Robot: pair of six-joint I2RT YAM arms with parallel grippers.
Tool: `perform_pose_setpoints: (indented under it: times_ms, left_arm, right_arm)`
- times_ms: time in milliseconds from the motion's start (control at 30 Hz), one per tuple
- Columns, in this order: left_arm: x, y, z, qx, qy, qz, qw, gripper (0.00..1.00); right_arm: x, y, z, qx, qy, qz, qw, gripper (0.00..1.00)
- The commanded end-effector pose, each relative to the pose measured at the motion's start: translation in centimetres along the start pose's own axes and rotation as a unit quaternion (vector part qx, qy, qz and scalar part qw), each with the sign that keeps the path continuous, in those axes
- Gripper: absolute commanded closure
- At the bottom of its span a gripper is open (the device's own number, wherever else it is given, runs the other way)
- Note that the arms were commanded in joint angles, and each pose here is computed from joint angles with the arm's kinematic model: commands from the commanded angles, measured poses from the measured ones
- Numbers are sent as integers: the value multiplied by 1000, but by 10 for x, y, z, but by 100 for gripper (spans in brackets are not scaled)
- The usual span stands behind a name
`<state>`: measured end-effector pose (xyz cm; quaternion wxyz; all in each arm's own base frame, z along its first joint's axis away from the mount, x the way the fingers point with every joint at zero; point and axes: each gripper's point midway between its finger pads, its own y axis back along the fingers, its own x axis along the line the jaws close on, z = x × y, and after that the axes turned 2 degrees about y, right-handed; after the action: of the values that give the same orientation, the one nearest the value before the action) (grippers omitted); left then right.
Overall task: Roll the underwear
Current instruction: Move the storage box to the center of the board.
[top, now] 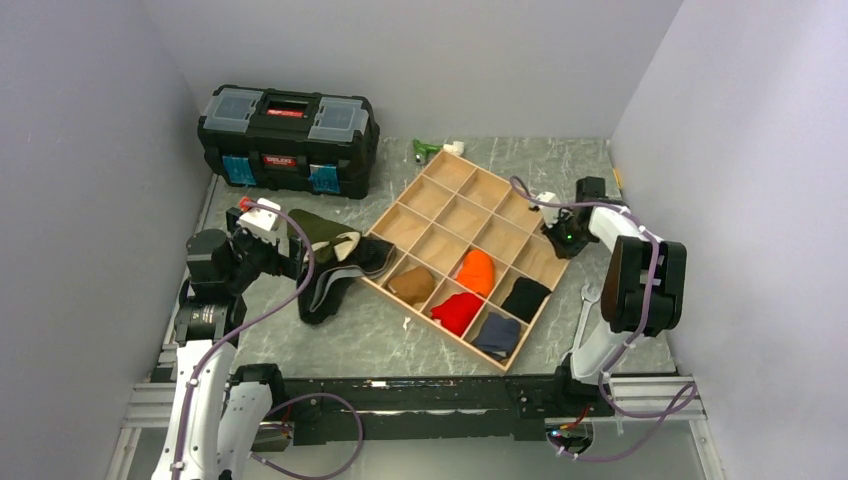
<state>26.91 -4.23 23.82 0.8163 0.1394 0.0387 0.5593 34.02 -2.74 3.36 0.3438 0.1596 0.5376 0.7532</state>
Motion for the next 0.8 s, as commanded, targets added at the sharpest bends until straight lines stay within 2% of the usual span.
perform_pose_setpoints:
  times_ms: [0,167,267,367,500,567,633,767]
  left_arm:
    - [0,0,10,-15,-14,-7,1000,1]
    - [0,1,10,-15,-14,-7,1000,1]
    - [-1,1,10,-14,-14,-7,1000,1]
    - [-1,1,10,-15,-14,-8,1000,1]
    - [-2,0,9,-14,-13,-11,1000,1]
    - [-2,-1,9,-13,-13,-12,1000,1]
    - [-2,0,9,-13,-12,-13,1000,1]
    - [-1,0,8,-12,-13,-11,1000,1]
  right_arm:
    - [-84,25,-21,45,5,-101,994,86]
    - [-139,27,-31,66,-36,-149,986,78]
    - [-169,37,-33,75,-72,-192,976,64]
    - [-179,48,-28,63,-96,-218,969,52]
    - [-169,69,-7,4,-110,-225,968,32]
    - [-156,87,10,-45,-115,-216,969,22]
    - [-137,102,26,-87,-111,-193,971,18]
    - [-76,122,55,-159,-84,-108,978,17]
